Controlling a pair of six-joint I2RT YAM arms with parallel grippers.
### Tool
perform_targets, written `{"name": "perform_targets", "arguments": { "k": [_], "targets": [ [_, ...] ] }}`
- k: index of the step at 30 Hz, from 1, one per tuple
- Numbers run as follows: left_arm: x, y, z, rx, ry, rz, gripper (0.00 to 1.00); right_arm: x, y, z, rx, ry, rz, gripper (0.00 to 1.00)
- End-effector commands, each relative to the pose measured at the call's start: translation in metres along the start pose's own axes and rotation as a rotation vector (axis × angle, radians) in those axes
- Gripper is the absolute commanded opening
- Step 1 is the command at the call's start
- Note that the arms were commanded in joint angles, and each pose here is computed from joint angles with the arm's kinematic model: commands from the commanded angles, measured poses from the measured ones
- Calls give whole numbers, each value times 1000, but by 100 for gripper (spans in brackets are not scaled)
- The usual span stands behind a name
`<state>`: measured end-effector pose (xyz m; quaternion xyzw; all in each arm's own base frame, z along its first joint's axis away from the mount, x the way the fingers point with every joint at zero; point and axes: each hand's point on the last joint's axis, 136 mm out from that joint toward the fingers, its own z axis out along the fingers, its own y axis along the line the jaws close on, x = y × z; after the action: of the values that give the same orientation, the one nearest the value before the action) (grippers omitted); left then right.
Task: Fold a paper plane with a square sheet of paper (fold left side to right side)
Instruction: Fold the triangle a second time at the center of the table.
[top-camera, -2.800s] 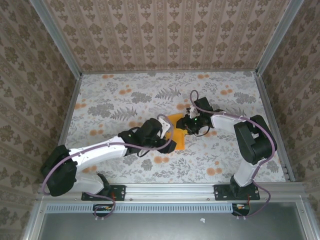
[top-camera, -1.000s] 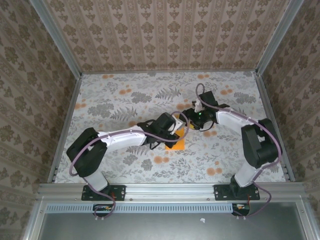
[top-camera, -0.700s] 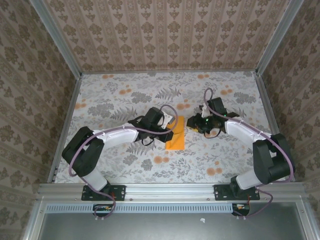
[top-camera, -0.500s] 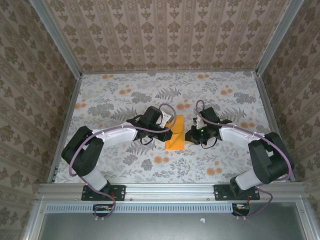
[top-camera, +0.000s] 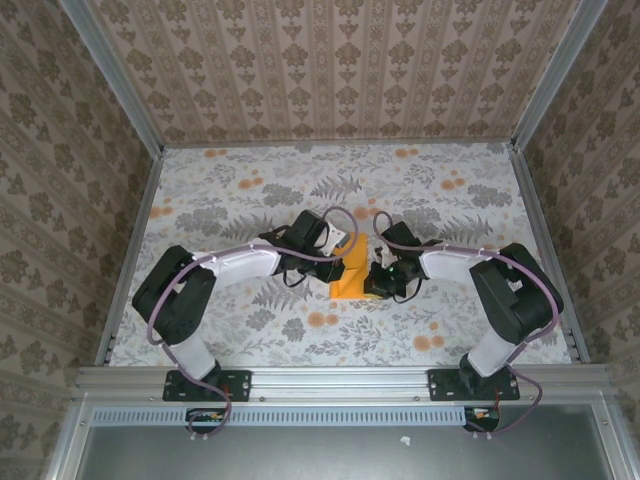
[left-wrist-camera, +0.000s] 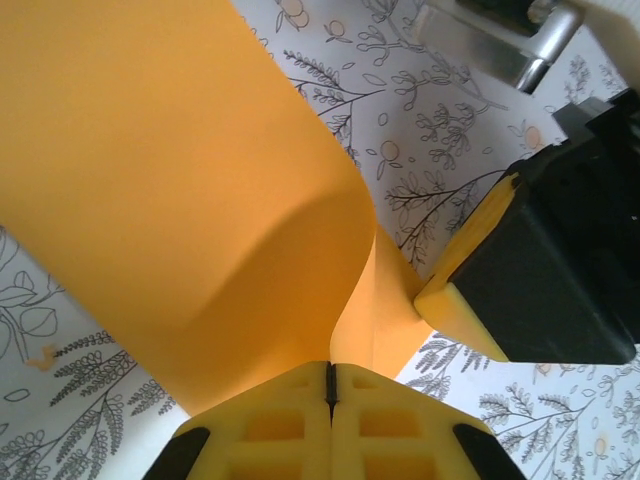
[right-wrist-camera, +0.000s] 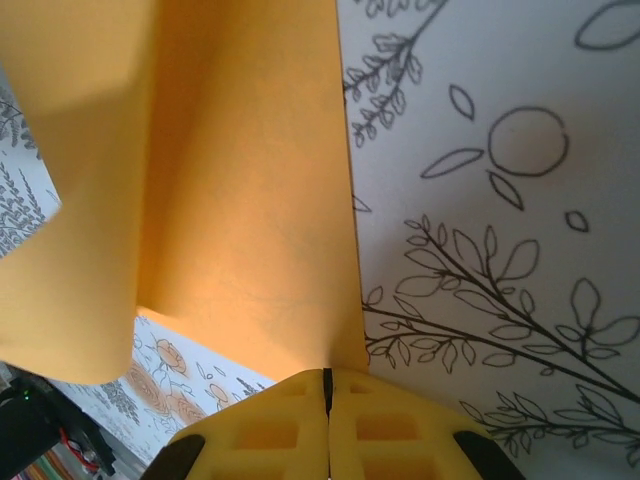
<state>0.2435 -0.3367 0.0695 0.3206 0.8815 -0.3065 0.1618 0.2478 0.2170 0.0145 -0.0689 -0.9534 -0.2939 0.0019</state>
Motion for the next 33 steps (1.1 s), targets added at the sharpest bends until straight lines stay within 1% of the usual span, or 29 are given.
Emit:
{"name": "perform_targets", "arguments": {
  "k": [1, 6, 19, 33],
  "targets": [
    [-5, 10, -1, -32, 9, 34, 0, 2, -12, 1, 81, 17, -5, 7],
    [-8, 17, 0, -50, 22, 44, 0, 7, -20, 3, 116, 43, 2, 7],
    [-2, 32, 11, -77, 76, 76, 0, 9, -19, 4, 121, 58, -9, 7],
    [-8, 47, 17, -100, 69, 92, 0, 10, -20, 4, 128, 68, -11, 7]
  ]
}}
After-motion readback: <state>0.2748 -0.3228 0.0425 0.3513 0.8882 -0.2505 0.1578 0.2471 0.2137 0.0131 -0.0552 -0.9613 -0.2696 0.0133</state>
